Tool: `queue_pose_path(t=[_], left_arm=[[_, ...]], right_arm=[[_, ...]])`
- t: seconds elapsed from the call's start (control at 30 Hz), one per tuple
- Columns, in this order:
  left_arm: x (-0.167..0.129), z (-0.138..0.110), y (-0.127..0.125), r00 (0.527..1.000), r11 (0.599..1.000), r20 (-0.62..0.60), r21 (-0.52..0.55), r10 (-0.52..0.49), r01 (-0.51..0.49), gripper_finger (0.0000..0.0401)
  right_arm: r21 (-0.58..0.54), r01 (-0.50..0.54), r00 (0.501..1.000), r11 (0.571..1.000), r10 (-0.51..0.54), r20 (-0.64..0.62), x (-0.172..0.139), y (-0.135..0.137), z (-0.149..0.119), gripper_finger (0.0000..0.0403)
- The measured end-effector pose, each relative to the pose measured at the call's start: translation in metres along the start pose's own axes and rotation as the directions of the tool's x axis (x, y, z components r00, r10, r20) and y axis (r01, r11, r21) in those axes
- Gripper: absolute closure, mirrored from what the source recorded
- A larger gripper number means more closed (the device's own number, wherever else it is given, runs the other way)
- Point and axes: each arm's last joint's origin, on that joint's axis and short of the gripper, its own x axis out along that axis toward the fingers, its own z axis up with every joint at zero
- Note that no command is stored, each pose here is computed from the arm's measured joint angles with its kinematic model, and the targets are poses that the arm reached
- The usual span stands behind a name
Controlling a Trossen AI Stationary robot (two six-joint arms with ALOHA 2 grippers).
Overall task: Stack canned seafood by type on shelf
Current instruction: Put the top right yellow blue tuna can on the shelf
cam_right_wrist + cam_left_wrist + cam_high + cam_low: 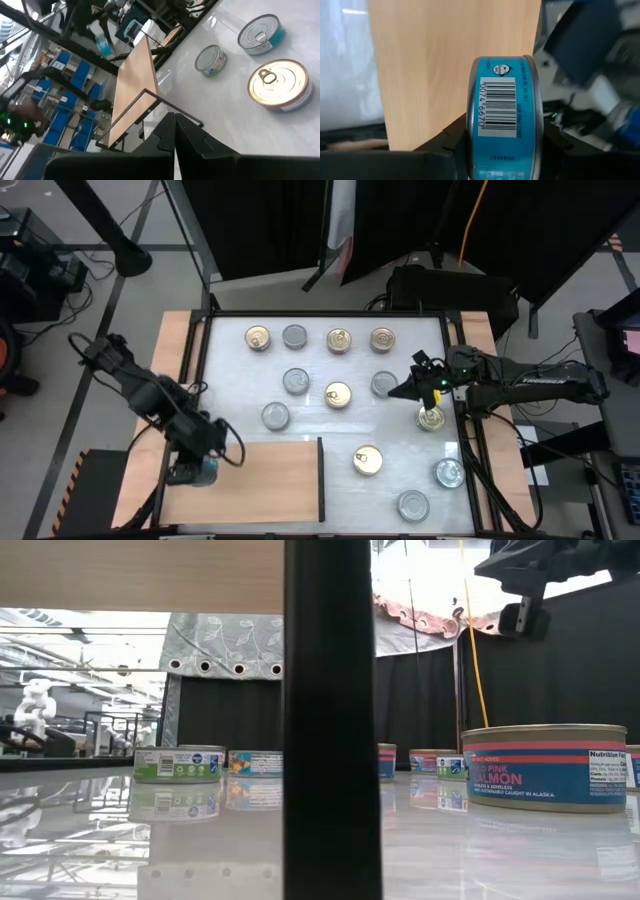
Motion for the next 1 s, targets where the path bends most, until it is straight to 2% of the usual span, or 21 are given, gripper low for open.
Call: queue_pose_path(t=[0.1, 0.17, 0.33, 0.47, 0.63, 0.73, 1.0], left_arm=[[0.016, 0.005, -0.006, 0.997, 0.994, -0.054, 0.102, 0.051, -0.046, 0.0249], [0.028, 0.005, -0.006, 0.992, 0.988, -0.089, 0.133, 0.093, -0.08, 0.0249], [0.049, 0.003, 0.005, 0.977, 0.99, -0.175, 0.091, 0.12, -0.106, 0.0249], [0.055, 0.0, 0.013, 0.972, 0.992, -0.203, -0.006, 0.12, -0.124, 0.024], [0.058, -0.001, 0.014, 0.98, 0.999, -0.2, -0.026, 0.022, -0.028, 0.0211], [0.053, -0.002, 0.011, 0.987, 0.999, -0.157, 0.014, -0.041, 0.043, 0.0205], [0.035, -0.015, 0.015, 0.992, 0.996, -0.105, 0.043, -0.068, 0.072, 0.0213]], right_arm=[[0.029, 0.011, 1.0, 1.0, -0.011, 0.021, 0.0, 0.0, 0.001, 0.0403], [0.032, 0.014, 0.999, 0.999, -0.015, 0.033, 0.0, 0.0, 0.001, 0.0403], [0.065, 0.011, 0.999, 0.998, -0.013, 0.04, 0.0, 0.0, 0.002, 0.0403], [0.077, 0.012, 0.999, 0.997, -0.015, 0.042, 0.0, 0.0, 0.002, 0.0403], [0.109, 0.011, 0.999, 0.994, -0.016, 0.042, 0.0, 0.0, 0.002, 0.0403], [0.111, 0.009, 0.999, 0.994, -0.014, 0.043, 0.0, 0.0, 0.002, 0.0403], [0.11, 0.006, 0.999, 0.994, -0.011, 0.046, 0.0, 0.001, 0.002, 0.0403]])
